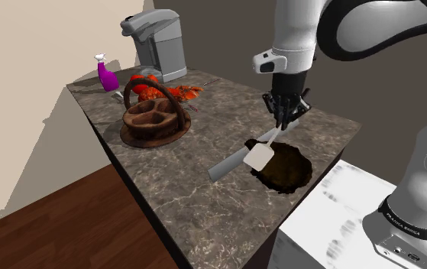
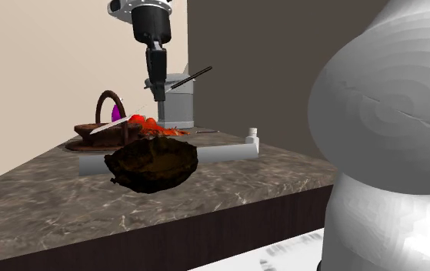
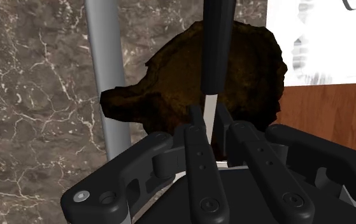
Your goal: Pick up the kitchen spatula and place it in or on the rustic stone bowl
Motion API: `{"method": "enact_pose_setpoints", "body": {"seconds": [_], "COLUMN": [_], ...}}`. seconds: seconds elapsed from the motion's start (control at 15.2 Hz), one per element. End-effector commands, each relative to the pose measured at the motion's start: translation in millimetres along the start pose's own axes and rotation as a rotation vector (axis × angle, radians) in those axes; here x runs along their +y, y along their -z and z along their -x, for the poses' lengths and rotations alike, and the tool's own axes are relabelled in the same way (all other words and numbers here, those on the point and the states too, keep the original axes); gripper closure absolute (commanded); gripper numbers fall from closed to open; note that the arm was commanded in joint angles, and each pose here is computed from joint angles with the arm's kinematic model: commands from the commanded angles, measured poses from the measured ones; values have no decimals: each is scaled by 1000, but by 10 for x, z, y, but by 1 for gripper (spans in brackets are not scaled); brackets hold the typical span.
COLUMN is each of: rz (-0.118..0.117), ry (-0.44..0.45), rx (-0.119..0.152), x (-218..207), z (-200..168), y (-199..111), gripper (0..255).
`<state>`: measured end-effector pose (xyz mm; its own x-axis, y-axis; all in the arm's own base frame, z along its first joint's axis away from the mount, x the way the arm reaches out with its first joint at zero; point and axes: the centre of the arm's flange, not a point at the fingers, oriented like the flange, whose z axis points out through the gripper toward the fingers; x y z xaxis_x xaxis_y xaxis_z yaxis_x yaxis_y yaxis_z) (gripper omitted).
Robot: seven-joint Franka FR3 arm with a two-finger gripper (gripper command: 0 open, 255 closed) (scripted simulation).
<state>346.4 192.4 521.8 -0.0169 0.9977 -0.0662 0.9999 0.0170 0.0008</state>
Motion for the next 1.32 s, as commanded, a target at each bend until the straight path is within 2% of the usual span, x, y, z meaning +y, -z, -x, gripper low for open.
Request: {"method": "enact_pose_setpoints", "body": {"seconds": [0.0, 0.92, 1.25], "rz": [0, 0, 0], "ry": [-1, -1, -1], "rx": [0, 0, 0], "x": [-43, -44, -44], "z": [-35, -83, -83], "y": [-85, -816, -816], "gripper": [255, 255, 255]}}
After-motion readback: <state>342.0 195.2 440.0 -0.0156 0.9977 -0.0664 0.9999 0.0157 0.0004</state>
